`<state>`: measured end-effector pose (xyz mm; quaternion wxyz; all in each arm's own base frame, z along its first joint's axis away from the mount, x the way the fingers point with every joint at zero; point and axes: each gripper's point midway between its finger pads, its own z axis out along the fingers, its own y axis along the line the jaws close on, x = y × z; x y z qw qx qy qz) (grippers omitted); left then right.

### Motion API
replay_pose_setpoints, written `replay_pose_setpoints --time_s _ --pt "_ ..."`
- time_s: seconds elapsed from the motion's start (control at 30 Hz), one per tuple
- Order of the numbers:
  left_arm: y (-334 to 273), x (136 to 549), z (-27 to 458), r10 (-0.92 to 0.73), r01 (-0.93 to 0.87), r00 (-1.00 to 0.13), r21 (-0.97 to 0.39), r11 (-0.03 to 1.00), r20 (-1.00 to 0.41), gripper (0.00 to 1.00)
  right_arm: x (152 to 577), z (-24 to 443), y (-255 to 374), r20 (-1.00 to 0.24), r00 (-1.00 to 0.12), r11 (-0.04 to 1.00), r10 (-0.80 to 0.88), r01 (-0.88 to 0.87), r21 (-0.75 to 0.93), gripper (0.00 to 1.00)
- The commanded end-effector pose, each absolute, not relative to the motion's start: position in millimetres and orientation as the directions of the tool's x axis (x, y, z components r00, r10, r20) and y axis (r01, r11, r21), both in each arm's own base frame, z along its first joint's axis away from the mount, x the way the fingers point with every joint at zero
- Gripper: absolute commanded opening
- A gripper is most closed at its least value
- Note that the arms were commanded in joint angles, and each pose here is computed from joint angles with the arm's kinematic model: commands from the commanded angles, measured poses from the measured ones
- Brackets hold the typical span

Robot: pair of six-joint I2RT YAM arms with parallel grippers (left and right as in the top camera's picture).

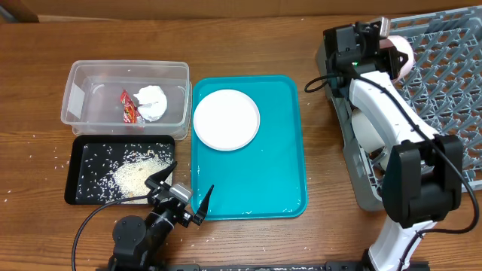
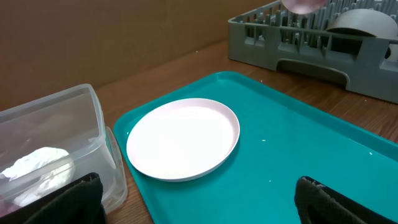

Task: Sort waste into correct bins and load items into the dishwasher
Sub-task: 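Place the pink bowl in the dish rack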

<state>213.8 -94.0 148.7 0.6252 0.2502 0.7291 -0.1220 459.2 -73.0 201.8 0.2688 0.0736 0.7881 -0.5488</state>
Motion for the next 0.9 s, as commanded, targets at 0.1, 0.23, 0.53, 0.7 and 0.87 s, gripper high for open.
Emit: replay_pose_setpoints --time_s 0.1,0.23,0.53,0.7,0.87 --pt "-93.4 213.7 149.4 0.219 0.518 -0.080 0.147 0.843 -0.972 1.00 453.1 172.4 -25.4 -0.431 -0.868 0.465 -0.246 0.285 -0.838 0.04" --pt "-93.4 213.7 149.4 0.219 0.518 -0.080 0.147 0.843 -0.972 1.00 443.7 165.9 -2.0 -0.352 -0.885 0.472 -0.305 0.181 -0.863 0.28" --pt "-93.4 213.7 149.4 0.219 0.518 -0.080 0.147 0.843 -0.972 1.00 418.1 188.6 96.0 -0.462 -0.838 0.785 -0.291 0.067 -0.616 0.74" --pt "-93.4 213.7 149.4 0.219 0.518 -0.080 0.147 0.843 -0.972 1.00 362.1 172.5 226.3 -0.304 -0.934 0.966 -0.190 -0.233 0.113 0.72" --pt "-93.4 213.7 149.4 0.219 0.518 -0.080 0.147 0.843 -0.972 1.00 340.4 154.4 277.0 -0.188 -0.978 0.906 -0.090 -0.159 0.391 0.56"
